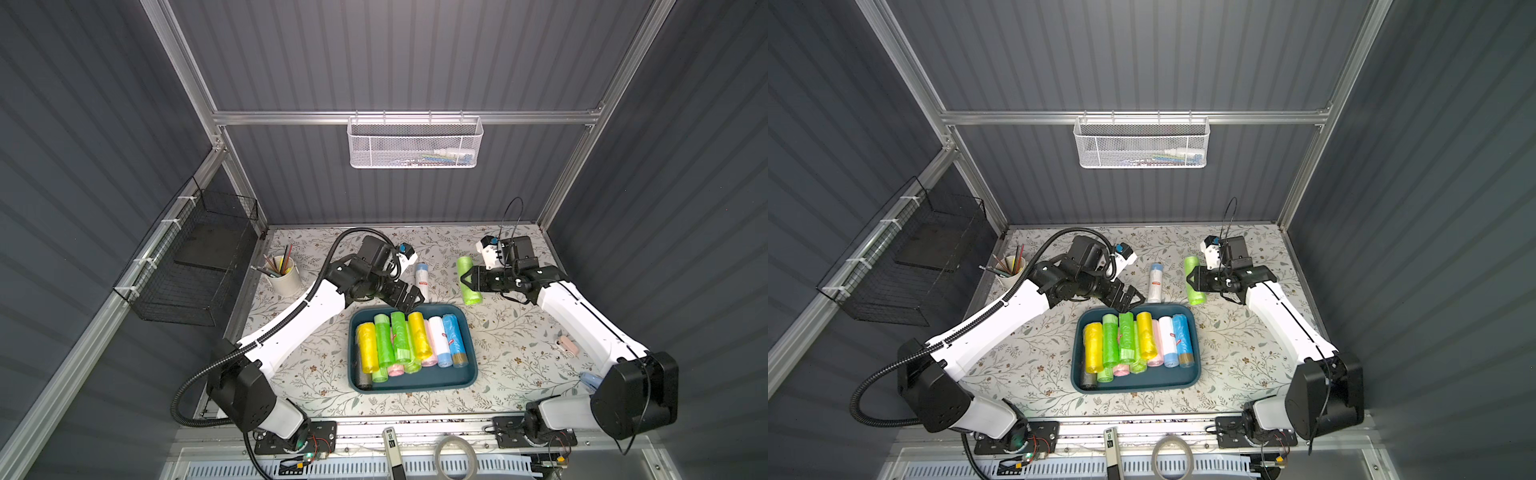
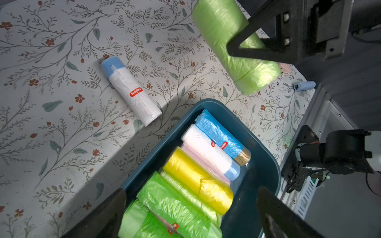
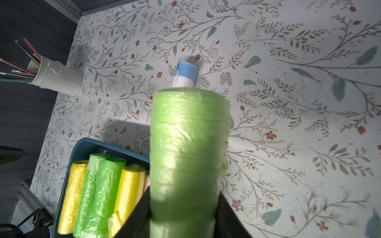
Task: Put the roll of trash bags into the storage box
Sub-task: Place the roll of trash bags in the storage box.
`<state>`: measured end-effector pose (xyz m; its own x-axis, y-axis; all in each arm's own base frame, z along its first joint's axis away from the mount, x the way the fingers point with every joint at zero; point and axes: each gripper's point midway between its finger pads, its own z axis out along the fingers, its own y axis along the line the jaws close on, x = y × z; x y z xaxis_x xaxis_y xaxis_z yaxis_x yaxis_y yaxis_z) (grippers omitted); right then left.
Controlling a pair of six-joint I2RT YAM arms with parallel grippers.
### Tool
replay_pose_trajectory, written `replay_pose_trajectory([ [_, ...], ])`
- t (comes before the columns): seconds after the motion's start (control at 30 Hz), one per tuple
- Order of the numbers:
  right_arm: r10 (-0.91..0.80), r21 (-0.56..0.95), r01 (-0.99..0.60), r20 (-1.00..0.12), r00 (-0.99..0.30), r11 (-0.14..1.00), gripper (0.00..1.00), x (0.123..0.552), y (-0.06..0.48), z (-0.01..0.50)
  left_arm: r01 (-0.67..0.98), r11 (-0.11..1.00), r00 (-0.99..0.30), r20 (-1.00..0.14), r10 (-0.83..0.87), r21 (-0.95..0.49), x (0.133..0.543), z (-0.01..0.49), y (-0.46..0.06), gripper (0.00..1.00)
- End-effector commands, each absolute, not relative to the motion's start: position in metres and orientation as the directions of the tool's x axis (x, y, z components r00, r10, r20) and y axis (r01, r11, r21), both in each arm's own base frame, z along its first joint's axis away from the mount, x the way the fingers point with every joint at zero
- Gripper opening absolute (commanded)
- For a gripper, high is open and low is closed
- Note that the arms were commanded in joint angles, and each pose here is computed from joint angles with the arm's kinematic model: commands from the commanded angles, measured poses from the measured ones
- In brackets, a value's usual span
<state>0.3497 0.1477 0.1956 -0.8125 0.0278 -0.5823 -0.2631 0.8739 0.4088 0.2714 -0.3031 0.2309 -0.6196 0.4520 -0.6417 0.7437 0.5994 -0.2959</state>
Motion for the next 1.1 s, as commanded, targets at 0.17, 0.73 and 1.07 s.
replay_pose_trajectory([
  [0.17, 0.015, 0.481, -0.32, -0.571, -0.821, 0.816, 0.4, 0.314, 0.171, 0.195, 0.745, 0.584, -0.644, -0.578, 0.502, -0.322, 0.226, 0.201, -0.273, 1.0],
  [0.73, -0.024, 0.574, -0.313, -0.455, -0.89, 0.757, 0.41, 0.268, 0.212, 0.142, 0.782, 0.592, -0.536, -0.695, 0.478, -0.196, 0.214, 0.211, -0.244, 1.0],
  [1.07, -0.058, 0.561, -0.296, -0.402, -0.914, 0.773, 0.41, 0.257, 0.222, 0.123, 0.837, 0.463, -0.519, -0.692, 0.501, -0.292, 0.191, 0.215, -0.26, 1.0],
])
